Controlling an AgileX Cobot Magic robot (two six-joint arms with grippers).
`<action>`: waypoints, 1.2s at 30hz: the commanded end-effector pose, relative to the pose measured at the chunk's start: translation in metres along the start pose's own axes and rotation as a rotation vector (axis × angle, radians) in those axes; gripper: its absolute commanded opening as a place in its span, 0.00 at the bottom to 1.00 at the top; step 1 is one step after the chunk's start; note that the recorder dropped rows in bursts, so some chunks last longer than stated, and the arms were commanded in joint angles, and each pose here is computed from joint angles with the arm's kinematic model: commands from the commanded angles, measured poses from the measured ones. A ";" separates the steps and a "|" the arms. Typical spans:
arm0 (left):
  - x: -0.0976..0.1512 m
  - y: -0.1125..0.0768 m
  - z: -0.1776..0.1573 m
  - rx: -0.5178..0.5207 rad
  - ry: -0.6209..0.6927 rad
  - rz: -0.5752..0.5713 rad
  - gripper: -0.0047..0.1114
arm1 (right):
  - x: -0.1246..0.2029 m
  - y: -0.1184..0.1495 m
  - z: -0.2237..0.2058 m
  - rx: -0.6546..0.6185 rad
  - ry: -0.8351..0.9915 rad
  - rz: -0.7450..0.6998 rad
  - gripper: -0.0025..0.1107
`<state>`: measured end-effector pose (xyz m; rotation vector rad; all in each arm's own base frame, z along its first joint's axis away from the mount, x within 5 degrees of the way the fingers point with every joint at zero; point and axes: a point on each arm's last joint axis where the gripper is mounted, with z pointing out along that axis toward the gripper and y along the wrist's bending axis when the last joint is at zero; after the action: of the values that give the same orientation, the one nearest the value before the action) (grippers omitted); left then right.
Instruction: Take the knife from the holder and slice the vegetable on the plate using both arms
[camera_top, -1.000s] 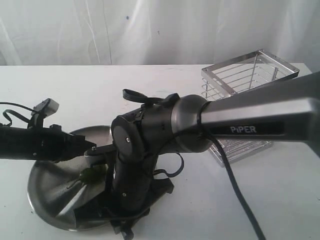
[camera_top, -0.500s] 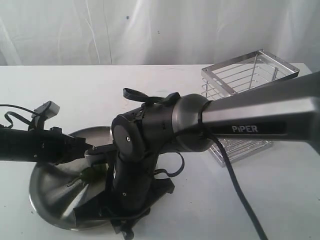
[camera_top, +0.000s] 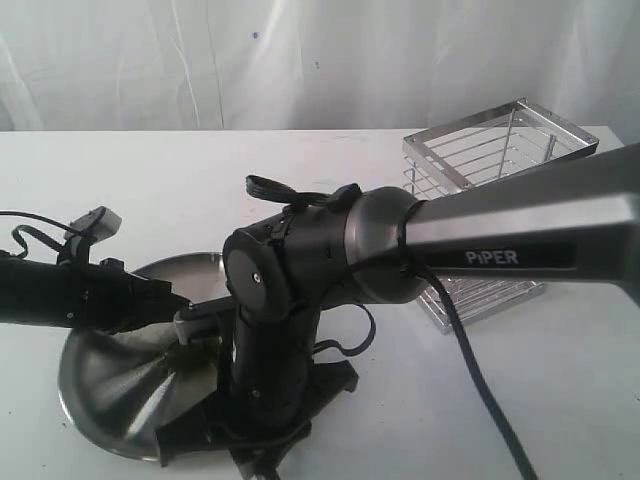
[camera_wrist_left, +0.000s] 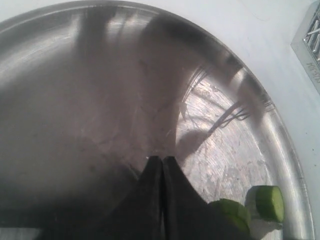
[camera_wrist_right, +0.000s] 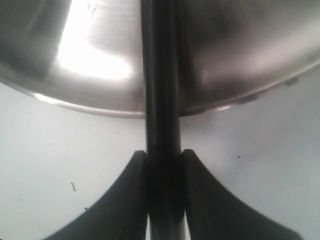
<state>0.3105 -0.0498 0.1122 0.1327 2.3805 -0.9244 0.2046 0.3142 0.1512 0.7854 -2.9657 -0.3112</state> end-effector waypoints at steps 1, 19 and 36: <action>0.000 0.000 0.001 0.000 -0.002 -0.021 0.04 | 0.003 -0.001 -0.002 0.011 0.021 -0.009 0.02; -0.008 -0.024 0.002 0.079 -0.050 0.045 0.04 | 0.002 -0.001 -0.002 0.008 0.011 -0.009 0.02; 0.008 -0.005 0.015 -0.031 0.050 0.045 0.04 | 0.002 -0.001 -0.002 0.007 0.018 -0.007 0.02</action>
<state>0.3127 -0.0654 0.1112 0.1895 2.3742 -0.9106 0.2040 0.3138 0.1519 0.7834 -2.9614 -0.3096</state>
